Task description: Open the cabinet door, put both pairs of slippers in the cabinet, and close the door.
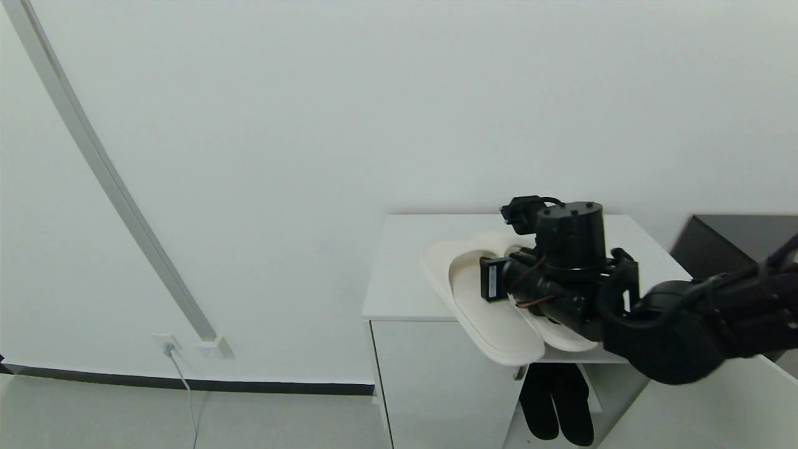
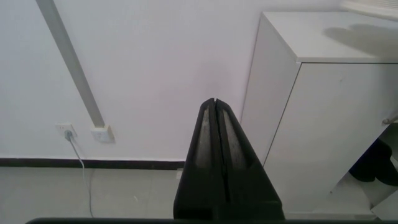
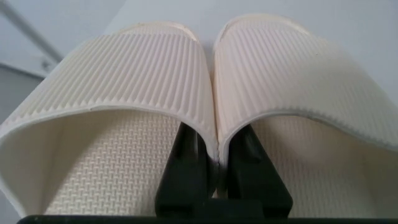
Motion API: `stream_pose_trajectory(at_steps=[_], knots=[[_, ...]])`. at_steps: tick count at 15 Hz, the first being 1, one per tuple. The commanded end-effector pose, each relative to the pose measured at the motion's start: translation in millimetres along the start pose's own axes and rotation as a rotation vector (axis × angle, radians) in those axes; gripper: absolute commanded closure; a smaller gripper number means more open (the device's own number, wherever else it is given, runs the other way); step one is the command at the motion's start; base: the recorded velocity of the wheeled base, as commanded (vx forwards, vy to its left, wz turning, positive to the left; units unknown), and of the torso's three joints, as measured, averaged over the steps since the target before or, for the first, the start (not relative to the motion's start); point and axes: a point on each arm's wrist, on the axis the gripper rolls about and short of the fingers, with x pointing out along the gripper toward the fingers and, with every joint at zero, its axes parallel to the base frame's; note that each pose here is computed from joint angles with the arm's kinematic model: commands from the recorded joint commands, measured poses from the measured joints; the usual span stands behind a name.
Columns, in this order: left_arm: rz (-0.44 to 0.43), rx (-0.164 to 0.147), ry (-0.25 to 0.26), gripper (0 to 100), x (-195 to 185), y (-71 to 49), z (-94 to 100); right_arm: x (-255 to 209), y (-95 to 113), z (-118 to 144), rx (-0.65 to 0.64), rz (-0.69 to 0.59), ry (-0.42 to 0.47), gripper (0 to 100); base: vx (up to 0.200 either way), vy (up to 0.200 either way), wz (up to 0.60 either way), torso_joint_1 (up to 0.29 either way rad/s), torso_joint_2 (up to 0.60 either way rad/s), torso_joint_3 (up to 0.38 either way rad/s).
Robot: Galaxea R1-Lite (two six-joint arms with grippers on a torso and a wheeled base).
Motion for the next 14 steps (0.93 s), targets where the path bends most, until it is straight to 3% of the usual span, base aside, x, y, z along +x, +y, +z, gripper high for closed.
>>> stream_pose_trajectory(at_steps=[1,5,14], knots=[[0.0,0.0,0.001,100,0.1,0.0,0.0,-64.0,-8.3,-2.5,-0.005,0.091,-0.024,100,0.0,0.0,0.0,0.0,0.0,0.0],[0.0,0.0,0.001,100,0.1,0.0,0.0,-81.8,-14.3,-17.9,-0.009,0.14,-0.01,100,0.0,0.0,0.0,0.0,0.0,0.0],[-0.001,0.001,0.001,100,0.1,0.0,0.0,-86.7,-1.6,-27.3,-0.031,0.182,0.018,100,0.0,0.0,0.0,0.0,0.0,0.0]])
